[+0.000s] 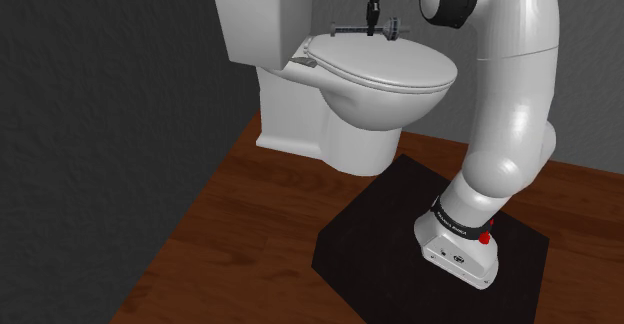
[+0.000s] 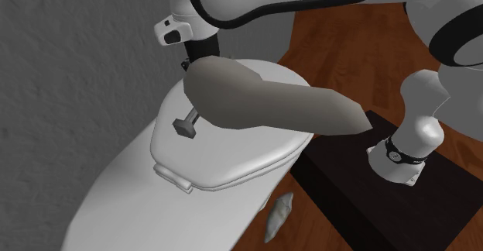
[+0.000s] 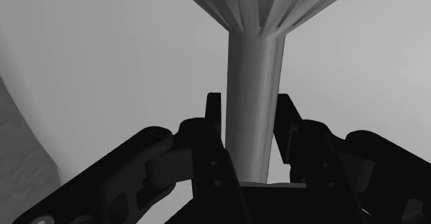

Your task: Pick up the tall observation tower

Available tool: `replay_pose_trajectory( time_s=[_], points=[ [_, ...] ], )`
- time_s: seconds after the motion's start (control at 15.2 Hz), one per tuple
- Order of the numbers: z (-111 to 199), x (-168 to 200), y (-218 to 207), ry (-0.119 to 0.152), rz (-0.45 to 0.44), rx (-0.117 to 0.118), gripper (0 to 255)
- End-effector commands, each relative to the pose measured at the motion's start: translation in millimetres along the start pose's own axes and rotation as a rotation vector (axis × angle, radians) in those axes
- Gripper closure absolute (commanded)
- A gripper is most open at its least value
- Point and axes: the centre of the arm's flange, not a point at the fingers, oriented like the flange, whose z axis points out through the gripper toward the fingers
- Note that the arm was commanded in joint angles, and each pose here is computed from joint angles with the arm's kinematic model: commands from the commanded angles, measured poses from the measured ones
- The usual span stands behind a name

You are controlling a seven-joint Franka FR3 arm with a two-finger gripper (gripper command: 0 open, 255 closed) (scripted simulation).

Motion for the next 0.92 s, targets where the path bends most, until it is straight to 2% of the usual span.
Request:
replay_pose_trajectory(
  time_s=[0.0, 0.73, 0.86],
  points=[
    [-10.4, -1.2, -1.0, 0.0, 0.0, 0.0, 255],
    [-68.2, -6.2, -2.8, 0.0, 0.0, 0.0, 255],
    [-69.0, -6.2, -2.9, 0.0, 0.0, 0.0, 255]
  ],
)
